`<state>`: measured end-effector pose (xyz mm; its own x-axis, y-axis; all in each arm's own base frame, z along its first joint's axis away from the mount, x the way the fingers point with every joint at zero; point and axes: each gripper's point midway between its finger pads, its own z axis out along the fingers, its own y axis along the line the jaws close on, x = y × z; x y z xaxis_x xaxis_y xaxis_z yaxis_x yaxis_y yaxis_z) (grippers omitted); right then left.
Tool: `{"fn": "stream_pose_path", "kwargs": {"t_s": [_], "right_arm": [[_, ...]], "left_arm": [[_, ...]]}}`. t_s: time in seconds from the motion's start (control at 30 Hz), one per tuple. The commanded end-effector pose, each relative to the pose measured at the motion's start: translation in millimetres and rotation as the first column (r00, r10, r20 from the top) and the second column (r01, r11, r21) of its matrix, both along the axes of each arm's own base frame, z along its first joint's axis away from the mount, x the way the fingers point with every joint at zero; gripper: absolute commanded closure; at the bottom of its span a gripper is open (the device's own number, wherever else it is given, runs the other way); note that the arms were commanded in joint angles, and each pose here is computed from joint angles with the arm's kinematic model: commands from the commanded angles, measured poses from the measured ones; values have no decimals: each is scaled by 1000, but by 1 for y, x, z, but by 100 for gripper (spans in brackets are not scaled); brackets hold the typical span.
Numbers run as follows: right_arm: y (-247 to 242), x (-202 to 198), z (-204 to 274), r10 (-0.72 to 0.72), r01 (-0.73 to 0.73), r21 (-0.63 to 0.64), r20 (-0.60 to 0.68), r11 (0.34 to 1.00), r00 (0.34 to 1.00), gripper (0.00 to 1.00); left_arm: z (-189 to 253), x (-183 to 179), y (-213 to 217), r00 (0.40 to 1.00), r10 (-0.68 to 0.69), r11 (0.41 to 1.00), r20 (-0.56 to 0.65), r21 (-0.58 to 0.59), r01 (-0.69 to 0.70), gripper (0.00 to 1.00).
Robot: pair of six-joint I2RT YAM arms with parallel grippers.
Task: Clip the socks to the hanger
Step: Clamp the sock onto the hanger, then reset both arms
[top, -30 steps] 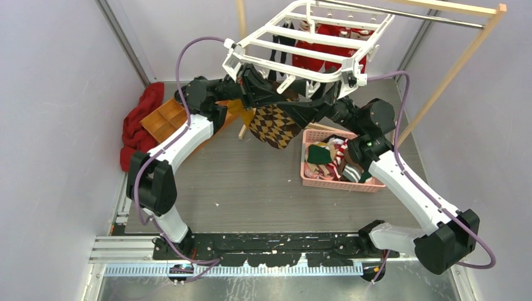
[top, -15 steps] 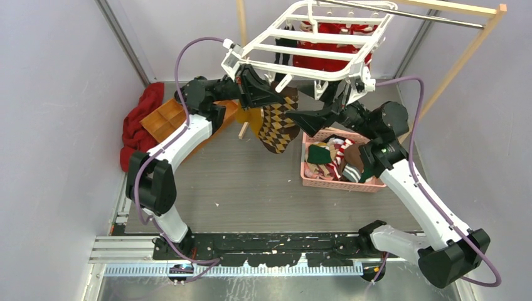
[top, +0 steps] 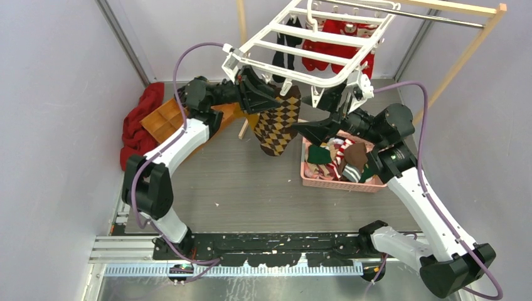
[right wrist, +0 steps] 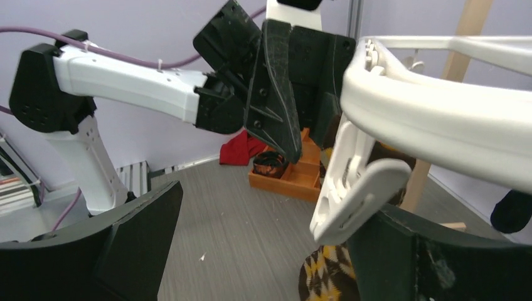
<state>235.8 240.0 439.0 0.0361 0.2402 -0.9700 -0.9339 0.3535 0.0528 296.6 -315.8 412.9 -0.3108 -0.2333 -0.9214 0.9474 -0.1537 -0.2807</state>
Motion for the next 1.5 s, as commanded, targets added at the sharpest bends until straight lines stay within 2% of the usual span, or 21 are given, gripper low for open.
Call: {"fn": "stream_pose_path", "kwargs": {"t_s": [0.0,0.23,0.43,0.53,0.6,0.73,0.87,0.97,1.03,1.13,1.2,1.27,1.47], "right_arm": [[-7,-14,3,4,-3,-41,25,999,1000,0],[-19,-27,-29,-22,17,-162,-30,987,999,0],[-35,-45,-60,-53,36,-276,-56,961,997,0],[-49,-43,-78,-156,102,-351,-127,931,980,0],[-66,-34,-90,-277,191,-400,-170,897,946,0],[-117,-11,-106,-565,434,-457,-199,776,800,0],[-156,-3,-125,-735,556,-523,-231,646,637,0],[-188,6,-130,-847,680,-507,-272,530,457,0],[-214,11,-127,-909,771,-484,-271,414,317,0],[-243,10,-120,-947,852,-443,-274,279,167,0],[-257,7,-113,-953,886,-411,-286,213,97,0],[-269,2,-105,-956,912,-380,-291,154,40,0],[-286,5,-83,-953,939,-340,-298,54,-53,0]], "left_arm": [[20,-10,13,994,95,995,53,-11,-95,53],[12,-30,34,977,206,977,54,36,-208,45],[-6,-44,53,944,329,933,17,147,-327,38],[-14,-49,65,912,409,897,-18,194,-398,33],[-21,-54,73,888,458,873,-49,215,-438,32],[-37,-63,88,826,546,829,-143,237,-507,27],[-48,-69,106,738,637,769,-224,252,-587,19],[-54,-73,122,651,705,709,-280,292,-642,10],[-55,-77,134,603,747,665,-280,319,-675,6],[-59,-81,156,499,821,571,-278,369,-733,1],[-59,-82,171,432,865,500,-253,391,-773,0],[-57,-85,181,391,891,454,-231,412,-790,0],[-52,-87,193,336,921,390,-197,491,-779,0]]}}
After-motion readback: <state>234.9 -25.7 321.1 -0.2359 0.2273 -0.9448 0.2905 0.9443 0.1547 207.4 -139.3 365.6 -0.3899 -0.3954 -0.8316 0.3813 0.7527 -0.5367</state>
